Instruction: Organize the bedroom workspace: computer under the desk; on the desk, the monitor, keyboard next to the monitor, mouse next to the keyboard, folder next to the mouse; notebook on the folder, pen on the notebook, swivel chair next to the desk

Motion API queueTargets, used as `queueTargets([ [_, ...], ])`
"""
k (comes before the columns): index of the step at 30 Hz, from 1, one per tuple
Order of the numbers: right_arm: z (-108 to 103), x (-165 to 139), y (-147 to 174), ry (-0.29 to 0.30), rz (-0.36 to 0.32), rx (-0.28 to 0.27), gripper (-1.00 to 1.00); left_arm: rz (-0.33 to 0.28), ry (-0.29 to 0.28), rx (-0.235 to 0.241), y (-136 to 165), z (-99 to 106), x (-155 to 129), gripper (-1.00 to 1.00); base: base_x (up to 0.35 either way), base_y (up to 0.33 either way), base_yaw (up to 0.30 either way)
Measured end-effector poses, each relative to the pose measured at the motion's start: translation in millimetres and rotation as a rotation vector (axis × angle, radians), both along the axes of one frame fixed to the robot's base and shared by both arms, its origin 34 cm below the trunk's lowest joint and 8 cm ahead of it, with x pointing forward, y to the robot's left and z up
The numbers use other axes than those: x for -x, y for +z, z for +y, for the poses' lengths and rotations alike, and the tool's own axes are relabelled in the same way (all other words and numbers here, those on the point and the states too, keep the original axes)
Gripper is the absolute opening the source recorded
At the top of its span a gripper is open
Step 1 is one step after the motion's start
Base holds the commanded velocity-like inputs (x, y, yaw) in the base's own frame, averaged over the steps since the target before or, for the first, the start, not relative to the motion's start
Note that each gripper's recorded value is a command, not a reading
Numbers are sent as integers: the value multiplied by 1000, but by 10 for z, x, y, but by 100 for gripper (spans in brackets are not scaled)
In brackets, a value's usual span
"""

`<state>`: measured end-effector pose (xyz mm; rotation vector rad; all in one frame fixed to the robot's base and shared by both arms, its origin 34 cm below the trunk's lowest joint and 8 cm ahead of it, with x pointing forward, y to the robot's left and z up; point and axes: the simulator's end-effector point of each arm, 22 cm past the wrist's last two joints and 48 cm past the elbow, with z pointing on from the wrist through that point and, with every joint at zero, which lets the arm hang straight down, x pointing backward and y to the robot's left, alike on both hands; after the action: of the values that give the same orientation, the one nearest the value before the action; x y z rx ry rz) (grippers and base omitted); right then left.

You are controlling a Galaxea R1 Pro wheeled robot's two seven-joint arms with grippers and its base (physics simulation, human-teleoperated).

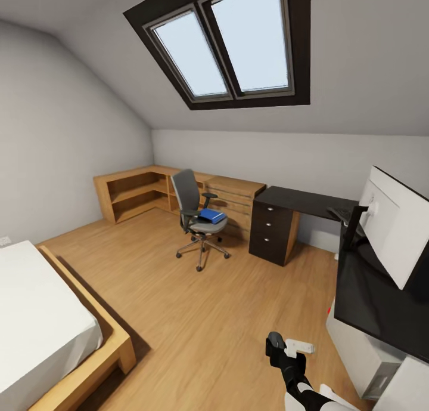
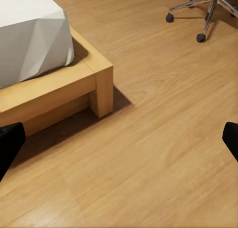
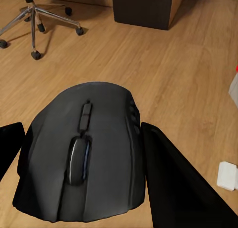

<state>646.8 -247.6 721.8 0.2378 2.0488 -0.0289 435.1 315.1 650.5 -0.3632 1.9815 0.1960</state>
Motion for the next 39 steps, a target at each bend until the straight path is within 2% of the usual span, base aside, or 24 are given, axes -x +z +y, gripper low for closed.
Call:
queueTargets([
  [25, 1, 33, 272, 0, 1, 0, -100, -2, 1, -3, 280, 23, 31, 100, 0, -61, 0],
  [39, 3, 65, 439, 1, 1, 0, -100, -3, -1, -4, 450, 29, 62, 100, 151, 111, 0],
])
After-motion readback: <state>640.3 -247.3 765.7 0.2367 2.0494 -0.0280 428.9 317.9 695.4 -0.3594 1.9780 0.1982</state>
